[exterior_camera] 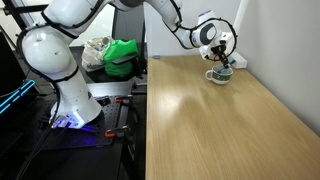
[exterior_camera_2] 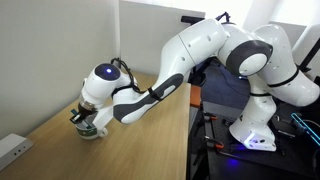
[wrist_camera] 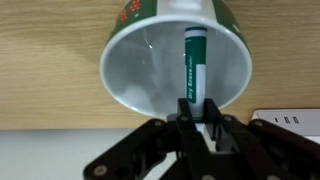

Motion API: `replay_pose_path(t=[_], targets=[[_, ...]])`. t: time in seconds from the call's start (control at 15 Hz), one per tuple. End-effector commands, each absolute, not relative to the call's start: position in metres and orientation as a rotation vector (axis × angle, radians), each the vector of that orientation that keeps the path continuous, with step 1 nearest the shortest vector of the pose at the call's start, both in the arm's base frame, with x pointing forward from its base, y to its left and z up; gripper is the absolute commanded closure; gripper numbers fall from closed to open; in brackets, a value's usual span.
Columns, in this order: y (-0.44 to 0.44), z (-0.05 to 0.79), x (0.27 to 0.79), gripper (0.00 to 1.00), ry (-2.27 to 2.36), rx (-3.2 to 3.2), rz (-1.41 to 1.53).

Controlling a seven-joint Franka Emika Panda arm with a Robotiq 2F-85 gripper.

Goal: Pick the marker from the cup and put it on the table

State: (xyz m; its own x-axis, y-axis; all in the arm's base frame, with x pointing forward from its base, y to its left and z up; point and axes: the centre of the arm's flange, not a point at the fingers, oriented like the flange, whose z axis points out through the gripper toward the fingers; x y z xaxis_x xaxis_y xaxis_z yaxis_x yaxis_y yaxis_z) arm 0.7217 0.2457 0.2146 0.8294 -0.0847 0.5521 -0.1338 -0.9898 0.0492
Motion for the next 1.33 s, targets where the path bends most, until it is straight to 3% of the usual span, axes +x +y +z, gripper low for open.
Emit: replay_pose_path(t=[0.0, 1.27], targets=[[0.244, 0.237, 0.703, 0.95, -0.226, 2.887, 0.933], [0.162, 0.344, 0.636, 0.95, -0.707, 2.651, 1.091]])
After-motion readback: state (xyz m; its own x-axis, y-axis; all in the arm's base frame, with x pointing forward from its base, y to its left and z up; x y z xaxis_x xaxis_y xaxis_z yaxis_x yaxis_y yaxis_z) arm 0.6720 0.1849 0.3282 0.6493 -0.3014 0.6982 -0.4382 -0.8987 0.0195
